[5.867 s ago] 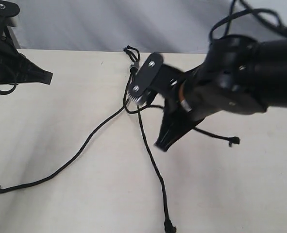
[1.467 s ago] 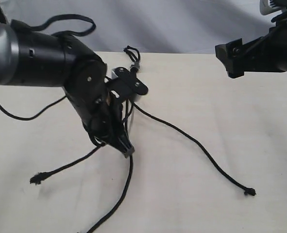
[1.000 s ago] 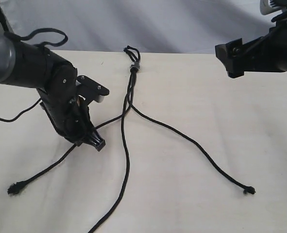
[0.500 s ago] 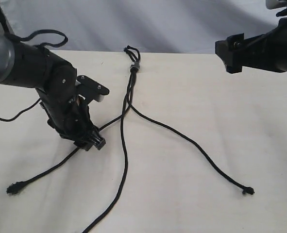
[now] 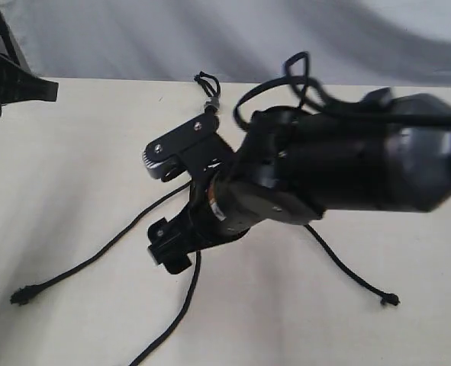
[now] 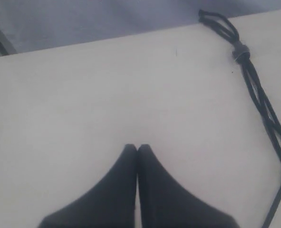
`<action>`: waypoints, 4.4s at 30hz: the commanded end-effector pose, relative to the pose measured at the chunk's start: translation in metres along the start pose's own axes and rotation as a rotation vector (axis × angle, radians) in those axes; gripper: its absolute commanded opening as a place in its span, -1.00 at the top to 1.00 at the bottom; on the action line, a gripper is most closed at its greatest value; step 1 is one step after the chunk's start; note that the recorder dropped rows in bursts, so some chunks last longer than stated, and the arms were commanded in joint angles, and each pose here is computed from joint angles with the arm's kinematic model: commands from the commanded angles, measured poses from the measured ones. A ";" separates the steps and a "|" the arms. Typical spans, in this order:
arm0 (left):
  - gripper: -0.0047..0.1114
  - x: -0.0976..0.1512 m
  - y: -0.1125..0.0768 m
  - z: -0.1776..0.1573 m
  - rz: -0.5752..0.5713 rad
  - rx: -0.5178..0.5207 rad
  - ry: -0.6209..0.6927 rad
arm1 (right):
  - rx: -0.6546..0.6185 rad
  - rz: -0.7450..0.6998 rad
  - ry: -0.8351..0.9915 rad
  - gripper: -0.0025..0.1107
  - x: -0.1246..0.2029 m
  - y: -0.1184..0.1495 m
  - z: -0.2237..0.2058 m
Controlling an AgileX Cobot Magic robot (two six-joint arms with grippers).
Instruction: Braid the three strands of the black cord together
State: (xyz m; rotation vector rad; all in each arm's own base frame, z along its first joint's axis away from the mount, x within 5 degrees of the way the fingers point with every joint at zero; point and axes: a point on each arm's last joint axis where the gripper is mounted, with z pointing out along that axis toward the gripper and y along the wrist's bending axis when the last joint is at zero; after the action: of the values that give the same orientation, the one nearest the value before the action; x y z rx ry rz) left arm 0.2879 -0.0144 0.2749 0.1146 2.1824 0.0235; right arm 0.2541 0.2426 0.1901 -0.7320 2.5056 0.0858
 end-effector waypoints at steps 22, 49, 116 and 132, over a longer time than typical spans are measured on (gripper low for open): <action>0.92 0.000 0.001 -0.002 -0.026 -0.001 -0.016 | -0.137 0.125 0.369 0.94 0.022 0.034 0.070; 0.92 0.000 0.000 -0.002 -0.044 0.003 -0.008 | 0.222 -0.071 0.266 0.93 -0.024 -0.116 0.077; 0.92 0.001 0.000 -0.002 -0.052 0.004 0.001 | 0.145 -0.166 0.437 0.92 -0.024 -0.128 0.080; 0.92 0.000 -0.019 -0.003 -0.168 0.084 0.006 | 0.250 -0.020 -0.078 -0.77 -0.070 -0.142 -0.118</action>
State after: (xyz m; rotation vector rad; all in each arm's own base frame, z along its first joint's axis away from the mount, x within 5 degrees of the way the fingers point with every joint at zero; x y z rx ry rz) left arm 0.2872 -0.0207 0.2752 -0.0314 2.1877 -0.1097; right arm 0.3410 0.1428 0.2985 -0.7226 2.4669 -0.2414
